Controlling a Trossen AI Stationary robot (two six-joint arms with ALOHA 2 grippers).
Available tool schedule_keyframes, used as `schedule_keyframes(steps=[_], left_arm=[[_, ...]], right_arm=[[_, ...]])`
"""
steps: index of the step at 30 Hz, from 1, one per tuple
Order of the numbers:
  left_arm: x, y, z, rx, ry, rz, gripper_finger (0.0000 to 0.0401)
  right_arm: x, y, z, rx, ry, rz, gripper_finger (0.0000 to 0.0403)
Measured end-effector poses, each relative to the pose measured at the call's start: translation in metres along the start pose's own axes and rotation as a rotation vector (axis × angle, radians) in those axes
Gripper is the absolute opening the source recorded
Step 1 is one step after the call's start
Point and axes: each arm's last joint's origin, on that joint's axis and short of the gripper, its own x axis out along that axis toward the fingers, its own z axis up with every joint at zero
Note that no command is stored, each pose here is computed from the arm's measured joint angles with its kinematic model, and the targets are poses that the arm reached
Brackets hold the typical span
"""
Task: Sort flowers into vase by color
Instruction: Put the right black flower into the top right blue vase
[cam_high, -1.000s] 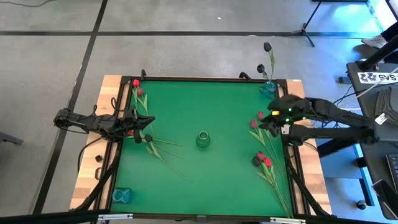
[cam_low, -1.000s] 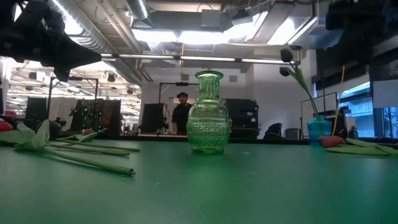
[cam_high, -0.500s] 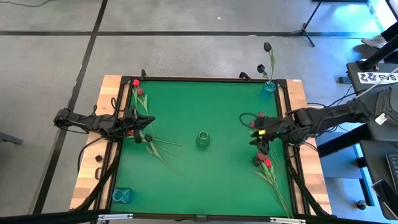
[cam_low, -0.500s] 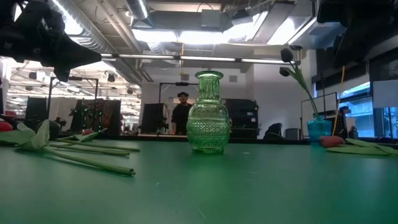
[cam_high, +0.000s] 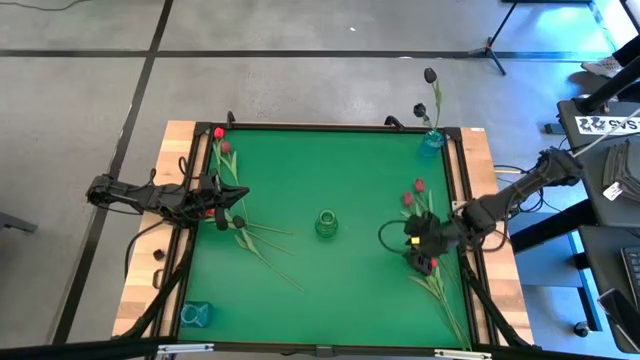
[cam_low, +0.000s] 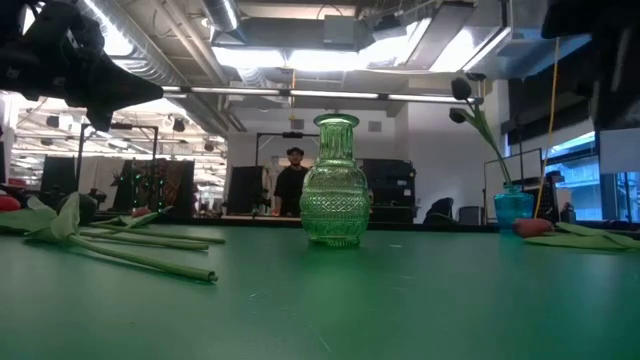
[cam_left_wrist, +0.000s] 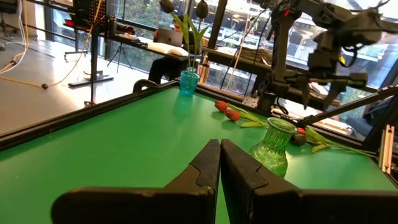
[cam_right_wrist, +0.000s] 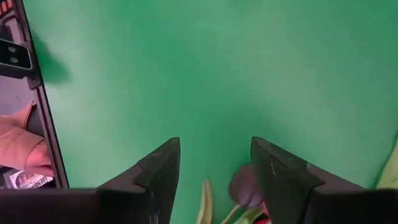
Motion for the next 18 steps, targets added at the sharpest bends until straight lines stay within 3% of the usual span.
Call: schedule_keyframes(steps=[10,18], left_arm=[[0.000,0.000,0.000,0.000,0.000,0.000,0.0011],[0.000,0.000,0.000,0.000,0.000,0.000,0.0011]], right_arm=[[0.021,0.034,-0.016,0.110,-0.017,0.073,0.0198],[0.044,0.050,-0.035,0.249,0.039,0.050,0.0198]])
